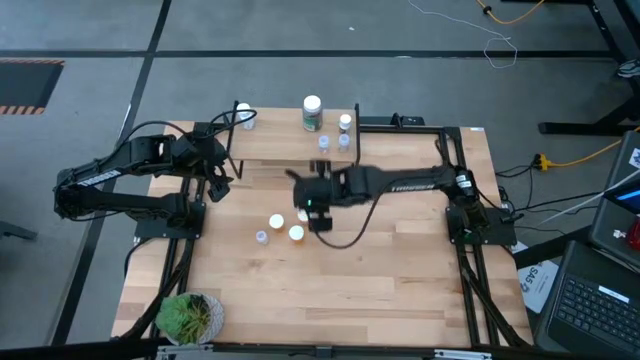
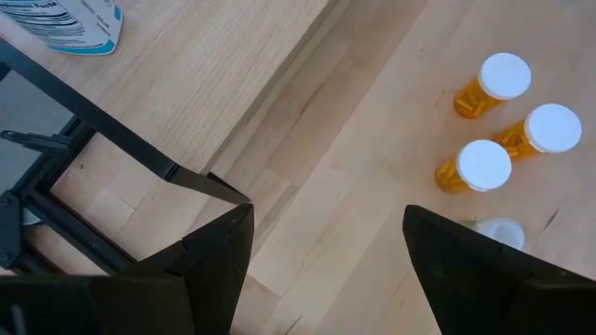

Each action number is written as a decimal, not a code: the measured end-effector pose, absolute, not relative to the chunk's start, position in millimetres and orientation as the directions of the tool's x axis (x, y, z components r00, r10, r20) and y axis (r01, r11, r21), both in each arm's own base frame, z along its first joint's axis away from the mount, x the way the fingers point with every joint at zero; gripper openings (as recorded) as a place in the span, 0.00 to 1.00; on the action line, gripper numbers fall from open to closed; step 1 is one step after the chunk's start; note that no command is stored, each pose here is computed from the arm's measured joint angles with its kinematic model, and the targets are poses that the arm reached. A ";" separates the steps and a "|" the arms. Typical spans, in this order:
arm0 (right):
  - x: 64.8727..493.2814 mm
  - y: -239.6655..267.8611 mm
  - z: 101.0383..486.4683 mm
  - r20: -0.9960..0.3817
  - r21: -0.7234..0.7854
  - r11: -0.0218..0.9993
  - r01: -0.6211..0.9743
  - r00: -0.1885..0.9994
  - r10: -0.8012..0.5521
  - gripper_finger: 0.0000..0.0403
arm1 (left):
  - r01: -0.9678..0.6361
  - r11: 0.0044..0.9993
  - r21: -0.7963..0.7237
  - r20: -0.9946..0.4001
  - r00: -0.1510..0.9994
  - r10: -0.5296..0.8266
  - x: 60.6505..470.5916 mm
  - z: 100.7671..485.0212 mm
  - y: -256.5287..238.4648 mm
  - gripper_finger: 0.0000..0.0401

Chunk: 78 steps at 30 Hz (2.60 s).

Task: Pick and place medicine bottles onto shelf by color
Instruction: Put the transparent pill bottle on the shelf

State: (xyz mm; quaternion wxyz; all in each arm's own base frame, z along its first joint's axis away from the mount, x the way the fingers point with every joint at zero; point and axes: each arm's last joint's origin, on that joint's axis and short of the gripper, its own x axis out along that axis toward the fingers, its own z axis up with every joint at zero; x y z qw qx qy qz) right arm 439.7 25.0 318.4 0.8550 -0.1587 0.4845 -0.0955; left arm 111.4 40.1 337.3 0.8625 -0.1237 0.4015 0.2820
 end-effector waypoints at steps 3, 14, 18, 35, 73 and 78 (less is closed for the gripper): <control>442.2 4.2 348.1 -0.718 -0.443 0.895 0.045 0.581 -0.385 0.33 | -0.586 0.810 0.013 -0.762 0.519 0.387 111.3 337.5 40.0 0.68; 436.8 -106.7 358.1 -0.724 -0.286 0.940 0.183 0.602 -0.338 0.33 | -0.587 0.810 0.012 -0.762 0.519 0.387 111.4 337.4 40.1 0.68; 432.5 -135.3 344.7 -0.765 -0.219 0.955 0.199 0.573 -0.295 0.33 | -0.587 0.809 0.011 -0.761 0.520 0.388 111.4 337.6 40.1 0.68; 427.6 -162.5 317.7 -0.803 -0.099 0.968 0.231 0.555 -0.215 0.33 | -0.586 0.810 0.005 -0.749 0.534 0.392 112.8 338.7 40.5 0.68; 427.6 -30.8 347.6 -0.877 0.111 0.982 -0.154 0.450 0.170 0.66 | -0.372 0.904 -0.209 -0.773 0.629 0.080 115.4 337.3 29.7 0.68; 412.2 -30.2 342.1 -0.953 0.044 0.996 -0.074 0.295 0.064 0.66 | -0.303 0.918 -0.255 -0.764 0.645 0.001 130.1 320.8 21.7 0.68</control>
